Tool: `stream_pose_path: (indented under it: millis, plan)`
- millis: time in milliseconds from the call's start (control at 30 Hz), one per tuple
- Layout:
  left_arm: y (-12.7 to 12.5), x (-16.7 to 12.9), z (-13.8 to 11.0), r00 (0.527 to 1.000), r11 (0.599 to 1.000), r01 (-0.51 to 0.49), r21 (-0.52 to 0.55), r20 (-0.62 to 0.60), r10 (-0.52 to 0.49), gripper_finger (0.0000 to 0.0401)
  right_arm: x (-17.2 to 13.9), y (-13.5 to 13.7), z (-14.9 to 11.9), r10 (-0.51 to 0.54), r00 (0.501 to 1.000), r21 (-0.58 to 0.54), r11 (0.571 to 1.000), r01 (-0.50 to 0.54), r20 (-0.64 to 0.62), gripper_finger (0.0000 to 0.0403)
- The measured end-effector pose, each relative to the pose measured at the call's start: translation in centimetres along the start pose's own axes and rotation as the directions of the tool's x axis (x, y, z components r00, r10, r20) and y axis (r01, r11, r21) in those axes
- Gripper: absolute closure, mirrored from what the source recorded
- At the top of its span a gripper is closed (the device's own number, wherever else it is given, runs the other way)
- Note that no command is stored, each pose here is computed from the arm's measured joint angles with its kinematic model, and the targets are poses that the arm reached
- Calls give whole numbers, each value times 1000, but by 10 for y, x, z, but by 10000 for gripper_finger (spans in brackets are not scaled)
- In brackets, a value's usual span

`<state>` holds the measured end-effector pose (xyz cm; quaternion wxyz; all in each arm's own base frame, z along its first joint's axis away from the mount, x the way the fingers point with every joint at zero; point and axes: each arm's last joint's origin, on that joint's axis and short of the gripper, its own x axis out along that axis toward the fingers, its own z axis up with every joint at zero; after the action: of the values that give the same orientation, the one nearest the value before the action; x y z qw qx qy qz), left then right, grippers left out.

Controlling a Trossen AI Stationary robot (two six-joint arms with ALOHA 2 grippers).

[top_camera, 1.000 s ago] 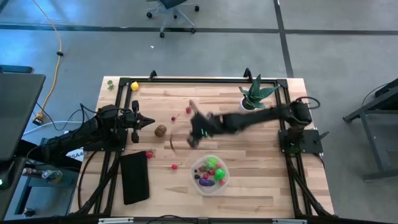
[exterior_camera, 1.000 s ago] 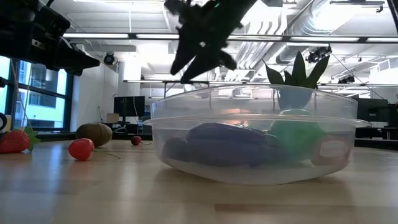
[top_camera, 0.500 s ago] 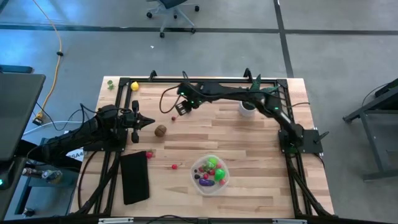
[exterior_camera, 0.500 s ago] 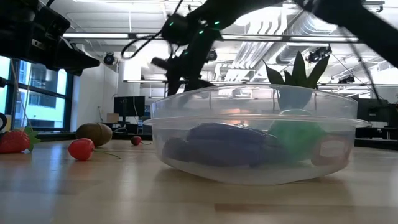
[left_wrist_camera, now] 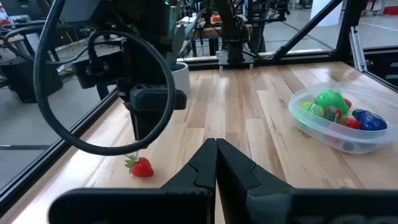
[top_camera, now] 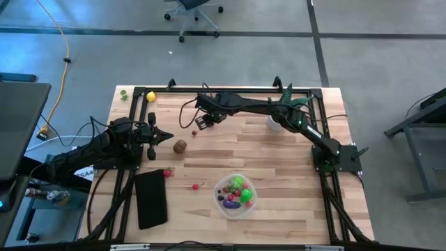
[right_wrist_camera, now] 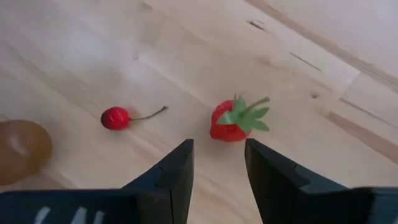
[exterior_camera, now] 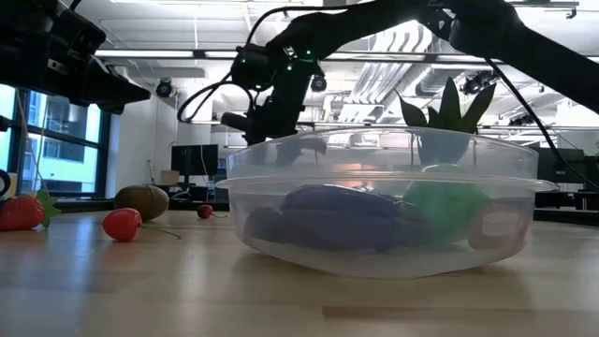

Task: Pick and placing Produce into tupperware
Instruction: Put the red strawberry into the transparent container

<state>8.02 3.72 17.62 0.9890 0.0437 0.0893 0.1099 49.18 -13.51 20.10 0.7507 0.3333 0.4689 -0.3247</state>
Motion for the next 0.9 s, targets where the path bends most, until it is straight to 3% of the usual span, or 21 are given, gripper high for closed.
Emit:
stream_pose_path:
  millis: [167,500,900]
  plan:
    - [0,0,0,1000,1000,0,0,0,0,400,1,-4,4,2,1000,7,1000,-2,7,254]
    - [0,0,0,1000,1000,0,0,0,0,400,19,-15,6,-31,999,120,992,36,-39,147]
    - [0,0,0,1000,1000,0,0,0,0,400,44,-12,4,-7,999,153,988,13,-33,148]
